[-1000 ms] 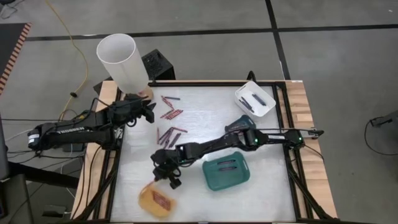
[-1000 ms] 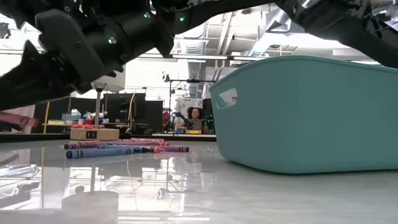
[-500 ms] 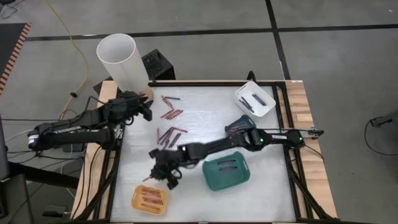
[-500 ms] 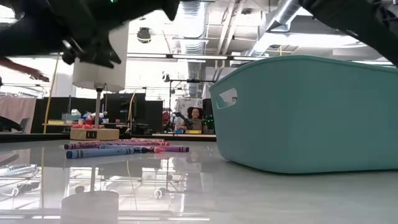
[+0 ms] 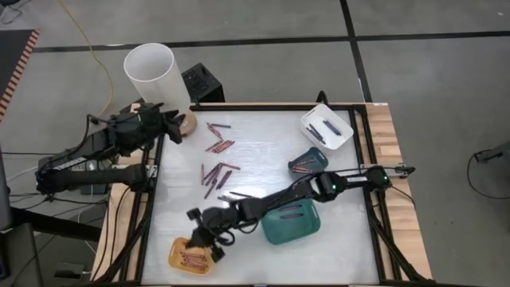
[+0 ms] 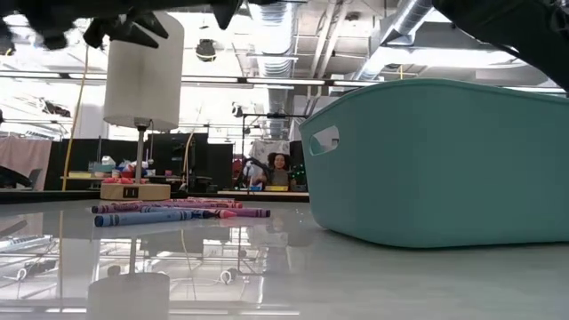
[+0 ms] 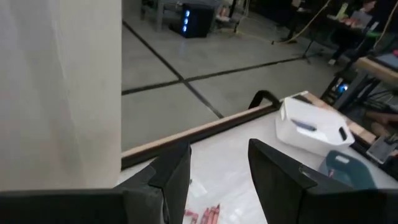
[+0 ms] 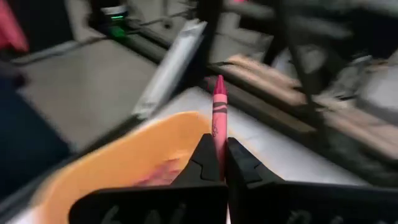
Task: Sort crayons
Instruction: Put the red crayon into the yellow bin, then adjust the yellow bin
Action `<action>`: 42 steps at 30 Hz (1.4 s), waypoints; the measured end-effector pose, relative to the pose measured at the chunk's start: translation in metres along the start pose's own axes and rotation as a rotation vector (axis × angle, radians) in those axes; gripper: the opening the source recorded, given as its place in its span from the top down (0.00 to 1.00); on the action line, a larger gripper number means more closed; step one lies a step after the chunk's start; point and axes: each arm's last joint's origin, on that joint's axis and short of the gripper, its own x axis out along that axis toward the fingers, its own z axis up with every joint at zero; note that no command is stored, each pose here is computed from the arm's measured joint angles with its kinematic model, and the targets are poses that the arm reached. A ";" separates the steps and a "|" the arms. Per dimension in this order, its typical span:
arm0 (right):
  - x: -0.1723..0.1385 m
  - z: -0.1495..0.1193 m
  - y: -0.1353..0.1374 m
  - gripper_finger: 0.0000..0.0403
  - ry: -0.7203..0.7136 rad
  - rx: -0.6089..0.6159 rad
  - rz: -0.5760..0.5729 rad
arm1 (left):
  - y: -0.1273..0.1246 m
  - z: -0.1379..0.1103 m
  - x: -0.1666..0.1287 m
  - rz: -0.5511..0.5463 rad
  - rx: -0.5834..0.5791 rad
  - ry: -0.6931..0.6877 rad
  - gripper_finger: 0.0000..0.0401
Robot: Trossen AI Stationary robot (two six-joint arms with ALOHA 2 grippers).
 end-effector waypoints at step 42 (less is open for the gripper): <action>0.007 -0.024 0.001 0.81 0.065 0.112 0.110 | 0.001 -0.025 0.007 -0.034 0.014 0.293 0.62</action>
